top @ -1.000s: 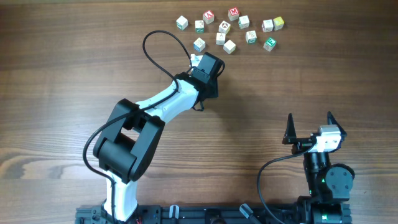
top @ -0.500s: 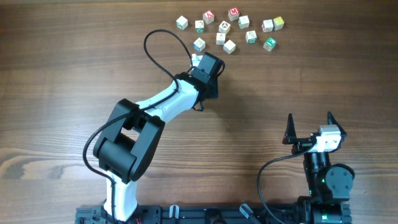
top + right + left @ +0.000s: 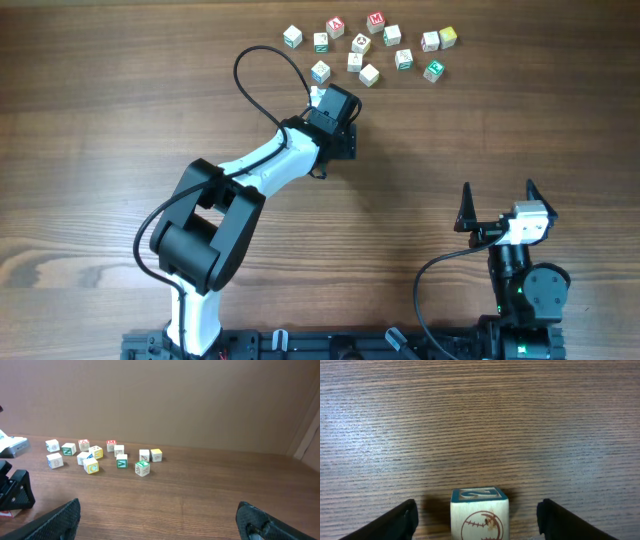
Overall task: Form a horizontal line
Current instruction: 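Lower the block onto the table below the cluster and open the left gripper, then retract the left arm back toward the front of the table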
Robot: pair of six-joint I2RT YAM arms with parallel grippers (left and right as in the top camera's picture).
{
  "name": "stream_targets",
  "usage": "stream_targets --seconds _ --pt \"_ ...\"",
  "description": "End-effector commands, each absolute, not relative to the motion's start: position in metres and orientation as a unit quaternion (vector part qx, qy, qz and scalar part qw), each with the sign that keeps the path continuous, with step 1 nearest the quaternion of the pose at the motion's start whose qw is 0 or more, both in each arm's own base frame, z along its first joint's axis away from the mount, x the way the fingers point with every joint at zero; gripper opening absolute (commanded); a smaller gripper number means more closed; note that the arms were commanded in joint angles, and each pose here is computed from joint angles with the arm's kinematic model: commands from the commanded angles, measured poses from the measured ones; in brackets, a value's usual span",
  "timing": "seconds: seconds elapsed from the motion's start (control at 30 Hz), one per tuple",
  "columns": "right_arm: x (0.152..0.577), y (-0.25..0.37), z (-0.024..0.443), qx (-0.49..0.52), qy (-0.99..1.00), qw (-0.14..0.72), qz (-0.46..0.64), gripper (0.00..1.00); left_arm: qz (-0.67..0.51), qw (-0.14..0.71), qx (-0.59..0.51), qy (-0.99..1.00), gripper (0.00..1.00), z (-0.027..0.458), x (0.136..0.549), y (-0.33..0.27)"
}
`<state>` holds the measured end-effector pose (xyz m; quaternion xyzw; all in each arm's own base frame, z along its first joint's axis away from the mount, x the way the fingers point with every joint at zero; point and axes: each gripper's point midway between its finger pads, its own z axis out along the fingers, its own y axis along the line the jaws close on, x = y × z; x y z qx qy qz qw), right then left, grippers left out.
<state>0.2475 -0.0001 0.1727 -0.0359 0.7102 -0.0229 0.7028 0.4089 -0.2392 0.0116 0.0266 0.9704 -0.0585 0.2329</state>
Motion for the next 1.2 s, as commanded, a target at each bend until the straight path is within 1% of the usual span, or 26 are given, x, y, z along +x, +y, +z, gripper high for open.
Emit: stream_targets --seconds 0.0,0.03,0.13,0.27,0.4,0.63,0.77,0.87,1.17 --pt "0.247 0.003 0.174 -0.039 0.707 0.706 -0.016 1.00 -0.050 0.223 0.026 0.973 0.98 0.000 0.406 -0.234" --pt "0.247 0.003 0.174 -0.039 0.707 0.706 -0.016 0.99 -0.050 0.223 0.026 0.973 1.00 0.000 0.406 -0.234" --pt "0.247 0.003 0.174 -0.039 0.707 0.706 -0.016 1.00 -0.051 0.224 0.026 0.973 1.00 0.002 0.406 -0.235" --pt "0.247 0.003 0.174 -0.039 0.707 0.706 -0.016 1.00 -0.057 0.233 0.025 0.970 1.00 0.019 0.406 -0.235" --pt "0.247 0.003 0.174 -0.039 0.707 0.706 -0.016 1.00 -0.070 0.254 0.024 0.964 1.00 0.052 0.406 -0.235" --pt "0.247 0.003 0.174 -0.039 0.707 0.706 -0.016 1.00 -0.080 0.295 0.016 0.952 1.00 0.132 0.388 -0.218" --pt "0.247 0.003 0.174 -0.039 0.707 0.706 -0.016 1.00 -0.051 0.313 0.005 0.948 1.00 0.170 0.368 -0.190" --pt "0.247 0.003 0.174 -0.039 0.707 0.706 -0.016 1.00 -0.022 0.313 0.000 0.949 1.00 0.191 0.346 -0.165" --pt "0.247 0.003 0.174 -0.039 0.707 0.706 -0.016 1.00 0.023 0.260 0.008 0.965 1.00 0.219 0.267 -0.110"
